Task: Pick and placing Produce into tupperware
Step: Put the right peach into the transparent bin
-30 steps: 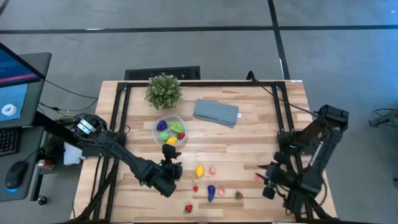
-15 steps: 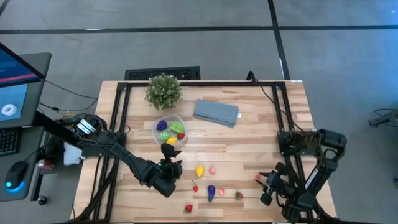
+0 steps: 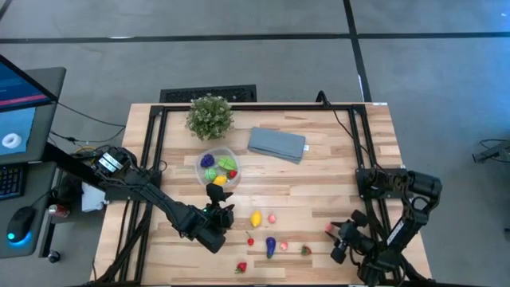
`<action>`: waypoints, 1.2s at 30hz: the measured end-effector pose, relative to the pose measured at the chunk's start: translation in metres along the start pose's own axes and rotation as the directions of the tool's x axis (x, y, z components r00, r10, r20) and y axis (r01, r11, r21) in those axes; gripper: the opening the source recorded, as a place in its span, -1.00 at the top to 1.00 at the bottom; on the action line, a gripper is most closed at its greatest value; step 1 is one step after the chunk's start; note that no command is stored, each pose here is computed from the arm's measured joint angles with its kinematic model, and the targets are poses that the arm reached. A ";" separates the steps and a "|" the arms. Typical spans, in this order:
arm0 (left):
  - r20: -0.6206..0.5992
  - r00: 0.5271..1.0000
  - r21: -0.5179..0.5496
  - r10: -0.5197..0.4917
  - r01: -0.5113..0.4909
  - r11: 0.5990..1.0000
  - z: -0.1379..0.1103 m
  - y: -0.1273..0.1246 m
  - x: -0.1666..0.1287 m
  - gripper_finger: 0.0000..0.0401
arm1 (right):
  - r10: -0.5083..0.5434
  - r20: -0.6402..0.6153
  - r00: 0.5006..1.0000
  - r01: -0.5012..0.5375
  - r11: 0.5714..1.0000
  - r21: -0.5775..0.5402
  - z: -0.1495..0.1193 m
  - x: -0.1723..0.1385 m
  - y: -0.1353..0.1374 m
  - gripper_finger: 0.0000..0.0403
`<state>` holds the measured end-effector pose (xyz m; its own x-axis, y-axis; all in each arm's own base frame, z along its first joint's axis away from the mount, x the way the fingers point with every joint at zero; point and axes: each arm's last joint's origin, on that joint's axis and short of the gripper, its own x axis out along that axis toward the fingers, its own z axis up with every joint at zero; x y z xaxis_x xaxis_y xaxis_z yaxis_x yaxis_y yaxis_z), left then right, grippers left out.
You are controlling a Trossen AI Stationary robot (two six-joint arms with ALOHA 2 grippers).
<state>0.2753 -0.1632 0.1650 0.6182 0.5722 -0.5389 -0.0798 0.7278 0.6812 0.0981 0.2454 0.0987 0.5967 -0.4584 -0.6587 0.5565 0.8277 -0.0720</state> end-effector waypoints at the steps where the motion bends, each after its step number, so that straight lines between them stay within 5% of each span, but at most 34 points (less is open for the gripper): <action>1: 0.000 1.000 0.000 0.000 0.000 1.000 0.000 0.000 0.000 -0.15 | -0.006 -0.010 1.000 0.006 1.000 0.000 0.000 0.000 0.000 -0.05; 21: 0.010 1.000 -0.012 -0.002 0.002 1.000 0.002 0.000 0.000 -0.15 | -0.037 -0.076 0.996 0.039 0.999 0.031 0.001 0.004 0.001 -0.03; 36: 0.011 1.000 -0.012 0.000 0.000 1.000 0.002 0.000 0.000 -0.15 | -0.047 -0.085 0.995 0.048 0.999 0.008 0.007 0.011 0.005 0.25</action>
<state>0.2765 -0.1640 0.1656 0.6264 0.5685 -0.5333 -0.0894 0.7321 0.6753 0.1119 0.2420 0.0962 0.5183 -0.4677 -0.7160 0.5892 0.8021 -0.0974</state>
